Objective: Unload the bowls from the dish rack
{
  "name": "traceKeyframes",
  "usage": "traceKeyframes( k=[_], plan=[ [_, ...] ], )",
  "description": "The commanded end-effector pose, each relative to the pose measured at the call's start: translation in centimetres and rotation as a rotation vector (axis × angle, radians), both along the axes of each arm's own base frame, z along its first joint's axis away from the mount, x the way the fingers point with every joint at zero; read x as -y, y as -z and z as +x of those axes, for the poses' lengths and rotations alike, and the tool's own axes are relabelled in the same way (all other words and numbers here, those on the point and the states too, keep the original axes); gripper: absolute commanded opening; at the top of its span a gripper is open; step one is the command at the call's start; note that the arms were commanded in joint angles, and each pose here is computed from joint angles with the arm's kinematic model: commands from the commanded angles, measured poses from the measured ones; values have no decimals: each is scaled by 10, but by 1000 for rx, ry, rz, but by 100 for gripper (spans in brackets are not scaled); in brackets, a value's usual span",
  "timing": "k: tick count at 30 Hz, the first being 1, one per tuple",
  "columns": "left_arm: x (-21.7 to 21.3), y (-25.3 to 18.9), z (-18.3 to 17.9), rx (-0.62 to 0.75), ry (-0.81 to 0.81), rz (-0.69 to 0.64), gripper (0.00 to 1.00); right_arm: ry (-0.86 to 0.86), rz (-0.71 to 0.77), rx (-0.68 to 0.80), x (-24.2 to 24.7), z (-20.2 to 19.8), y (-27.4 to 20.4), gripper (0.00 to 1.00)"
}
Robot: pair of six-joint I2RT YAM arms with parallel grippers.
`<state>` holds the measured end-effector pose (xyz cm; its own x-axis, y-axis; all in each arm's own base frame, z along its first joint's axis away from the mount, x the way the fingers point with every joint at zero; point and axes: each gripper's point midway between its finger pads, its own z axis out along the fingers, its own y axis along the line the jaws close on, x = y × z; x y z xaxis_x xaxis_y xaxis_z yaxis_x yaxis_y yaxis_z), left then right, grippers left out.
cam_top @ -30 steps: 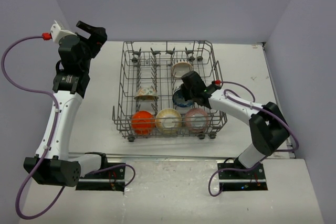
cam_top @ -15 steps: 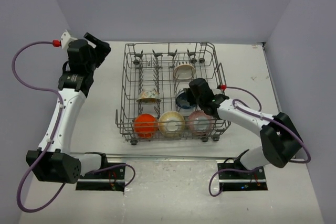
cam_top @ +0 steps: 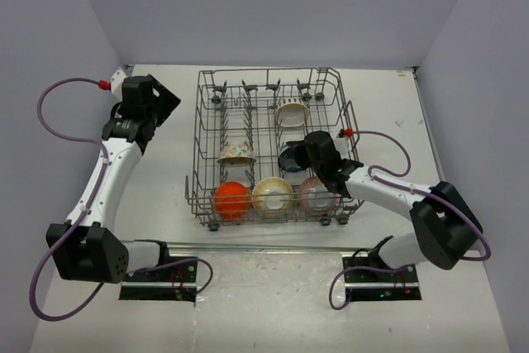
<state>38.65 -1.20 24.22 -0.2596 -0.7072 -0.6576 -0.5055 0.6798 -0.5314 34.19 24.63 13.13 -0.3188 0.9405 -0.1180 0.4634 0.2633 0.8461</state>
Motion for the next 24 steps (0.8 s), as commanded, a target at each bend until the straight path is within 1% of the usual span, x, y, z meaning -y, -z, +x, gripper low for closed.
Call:
traceKeyframes(
  k=[1, 8, 15, 18, 21, 24],
  plan=[
    [-5, -1, 0, -11, 10, 36, 82, -109, 43, 220, -22, 13, -37, 0],
    [-3, 17, -1, -50, 29, 35, 80, -182, 41, 390, -32, 15, -72, 0],
    [-2, 29, -1, -79, 36, 35, 77, -155, 31, 395, -24, 12, -85, 0],
    [-4, 33, 0, -104, 34, 53, 75, -166, 13, 430, -23, 11, -94, 0],
    [-5, 41, -1, -151, 41, 69, 71, -184, -20, 464, -23, 10, -103, 0],
    [-4, 53, 0, -201, 54, 75, 70, -193, -35, 503, -23, 11, -115, 0]
  ],
)
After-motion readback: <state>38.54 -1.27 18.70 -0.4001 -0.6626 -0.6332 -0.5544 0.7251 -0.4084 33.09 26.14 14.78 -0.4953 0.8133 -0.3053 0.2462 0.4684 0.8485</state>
